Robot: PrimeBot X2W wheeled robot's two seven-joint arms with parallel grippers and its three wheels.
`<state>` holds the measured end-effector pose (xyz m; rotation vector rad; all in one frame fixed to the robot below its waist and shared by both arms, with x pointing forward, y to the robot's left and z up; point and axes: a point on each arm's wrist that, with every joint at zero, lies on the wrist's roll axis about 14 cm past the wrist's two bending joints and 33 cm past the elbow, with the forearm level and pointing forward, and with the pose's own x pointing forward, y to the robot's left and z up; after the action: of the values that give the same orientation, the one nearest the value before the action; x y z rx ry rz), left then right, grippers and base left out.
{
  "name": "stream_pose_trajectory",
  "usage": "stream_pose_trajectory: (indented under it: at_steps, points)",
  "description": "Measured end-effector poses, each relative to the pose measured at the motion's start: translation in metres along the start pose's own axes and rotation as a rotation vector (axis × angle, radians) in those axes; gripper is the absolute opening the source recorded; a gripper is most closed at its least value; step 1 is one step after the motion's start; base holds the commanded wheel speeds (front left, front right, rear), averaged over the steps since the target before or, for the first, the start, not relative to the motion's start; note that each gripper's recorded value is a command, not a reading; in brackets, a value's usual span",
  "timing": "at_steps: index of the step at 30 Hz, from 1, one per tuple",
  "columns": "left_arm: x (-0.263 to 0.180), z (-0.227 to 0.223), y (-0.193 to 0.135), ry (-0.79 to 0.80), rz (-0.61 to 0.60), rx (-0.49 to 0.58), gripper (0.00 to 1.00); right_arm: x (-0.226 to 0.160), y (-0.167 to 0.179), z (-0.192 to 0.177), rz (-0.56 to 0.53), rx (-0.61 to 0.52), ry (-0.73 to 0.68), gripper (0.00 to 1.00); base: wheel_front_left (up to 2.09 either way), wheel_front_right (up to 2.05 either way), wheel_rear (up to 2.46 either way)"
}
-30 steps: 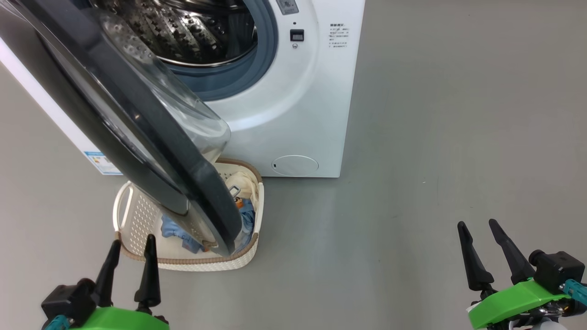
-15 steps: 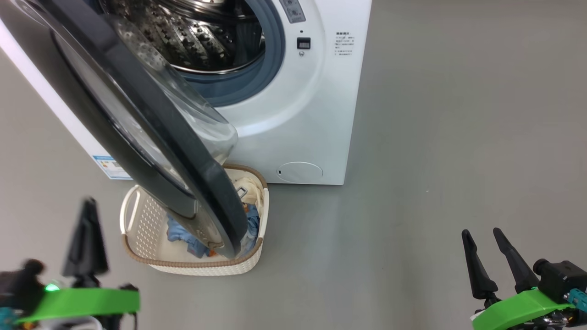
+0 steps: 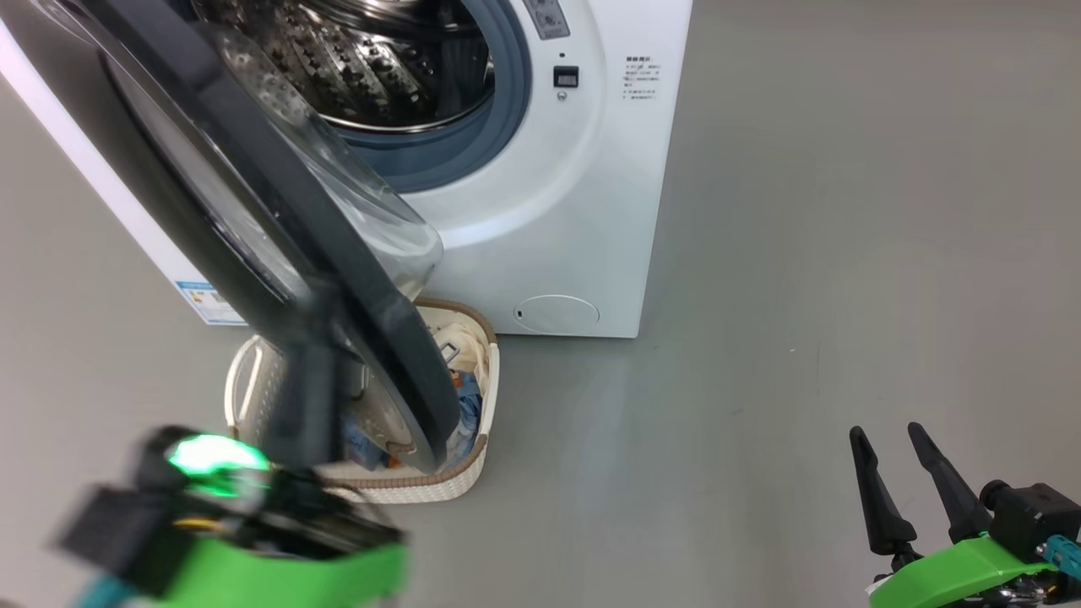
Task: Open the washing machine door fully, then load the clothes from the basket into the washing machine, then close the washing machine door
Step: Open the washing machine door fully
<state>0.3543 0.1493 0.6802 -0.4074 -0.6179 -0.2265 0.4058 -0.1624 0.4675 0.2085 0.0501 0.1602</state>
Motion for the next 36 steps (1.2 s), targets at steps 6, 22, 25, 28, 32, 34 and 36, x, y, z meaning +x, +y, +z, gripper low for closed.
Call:
stream_pose_trajectory:
  at_steps: [6,22,25,28,32,34,36]
  points:
    - [-0.016,-0.066,-0.038,0.199,-0.066,-0.145,0.00,0.000,-0.001,-0.003,-0.001,-0.004,0.009,1.00,0.00,0.00,0.00]
    - [-0.031,-0.154,-0.017,0.469,0.017,-0.197,0.00,0.005,-0.001,-0.008,0.002,-0.008,0.020,1.00,0.00,0.00,0.00]
    - [-0.032,-0.159,-0.006,0.481,0.050,-0.186,0.00,0.005,0.001,-0.007,0.009,-0.021,0.017,1.00,0.00,0.00,0.00]
    - [-0.034,-0.161,0.000,0.488,0.071,-0.189,0.00,0.005,0.002,-0.006,0.012,-0.023,0.016,1.00,0.00,0.00,0.00]
    - [-0.034,-0.161,0.001,0.487,0.080,-0.200,0.00,0.006,0.004,-0.005,0.018,-0.024,0.011,1.00,0.00,0.00,0.00]
    - [-0.035,-0.160,0.002,0.484,0.086,-0.201,0.00,0.007,0.005,-0.004,0.022,-0.024,0.008,1.00,0.00,0.00,0.00]
    - [-0.035,-0.159,0.003,0.481,0.091,-0.202,0.00,0.009,0.006,-0.003,0.026,-0.025,0.005,1.00,0.00,0.00,0.00]
